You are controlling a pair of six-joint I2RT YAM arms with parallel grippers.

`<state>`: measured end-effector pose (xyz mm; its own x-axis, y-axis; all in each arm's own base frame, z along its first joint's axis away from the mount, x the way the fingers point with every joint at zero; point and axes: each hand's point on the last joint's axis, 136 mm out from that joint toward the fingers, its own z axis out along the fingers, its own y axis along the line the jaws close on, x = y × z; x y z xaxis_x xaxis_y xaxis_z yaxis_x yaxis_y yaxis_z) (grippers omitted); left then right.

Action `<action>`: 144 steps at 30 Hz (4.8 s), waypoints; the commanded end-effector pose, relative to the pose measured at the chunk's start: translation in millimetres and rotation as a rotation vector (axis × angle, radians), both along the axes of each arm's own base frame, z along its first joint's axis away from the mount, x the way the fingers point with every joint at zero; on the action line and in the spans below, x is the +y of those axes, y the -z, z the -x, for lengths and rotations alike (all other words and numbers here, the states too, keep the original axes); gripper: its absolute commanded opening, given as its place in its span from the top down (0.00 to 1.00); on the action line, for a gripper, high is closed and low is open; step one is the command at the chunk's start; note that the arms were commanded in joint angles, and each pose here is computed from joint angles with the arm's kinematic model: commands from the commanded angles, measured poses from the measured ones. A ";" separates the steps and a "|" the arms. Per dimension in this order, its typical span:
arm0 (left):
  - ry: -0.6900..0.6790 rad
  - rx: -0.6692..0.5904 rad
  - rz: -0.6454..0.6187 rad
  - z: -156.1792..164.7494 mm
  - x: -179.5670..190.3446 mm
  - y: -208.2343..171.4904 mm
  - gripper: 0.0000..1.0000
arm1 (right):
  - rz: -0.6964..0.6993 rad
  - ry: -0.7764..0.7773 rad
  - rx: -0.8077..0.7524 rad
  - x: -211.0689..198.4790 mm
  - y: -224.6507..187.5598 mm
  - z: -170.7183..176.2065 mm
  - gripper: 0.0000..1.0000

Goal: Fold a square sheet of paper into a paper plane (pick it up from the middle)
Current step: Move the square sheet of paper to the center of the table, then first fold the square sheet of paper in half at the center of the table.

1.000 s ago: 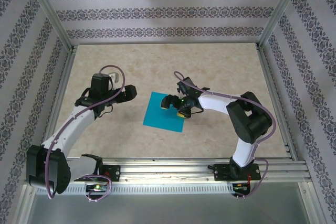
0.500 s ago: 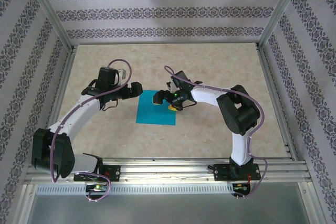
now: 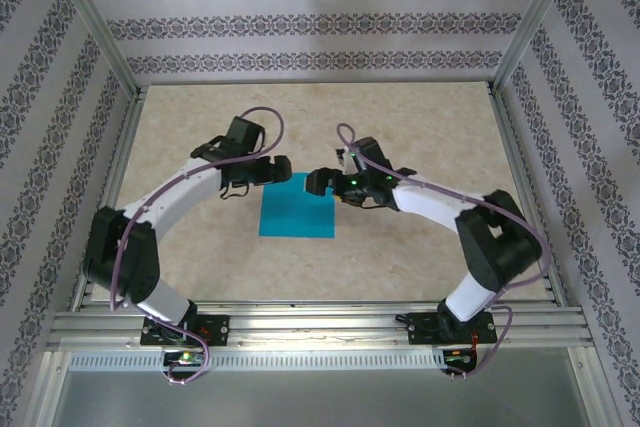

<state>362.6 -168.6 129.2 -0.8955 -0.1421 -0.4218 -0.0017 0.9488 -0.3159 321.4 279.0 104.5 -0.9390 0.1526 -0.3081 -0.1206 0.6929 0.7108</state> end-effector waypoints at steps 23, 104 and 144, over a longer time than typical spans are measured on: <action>-0.002 0.418 -0.342 21.7 -50.0 94.5 0.10 | -0.022 0.255 0.005 -81.5 16.3 17.5 0.02; 0.091 0.097 0.306 -4.8 -138.7 10.5 0.55 | -0.025 0.651 -0.173 -181.4 -21.0 32.5 0.02; -0.211 0.143 0.530 32.6 -120.8 81.7 0.59 | -0.169 0.173 0.131 -70.5 7.1 25.8 0.31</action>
<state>325.5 -282.7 34.7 -0.8823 -0.4616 -0.0920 -0.2744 0.6633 -0.6962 290.4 197.1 86.9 -0.9111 0.3964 -0.1133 0.1504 0.5754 0.8040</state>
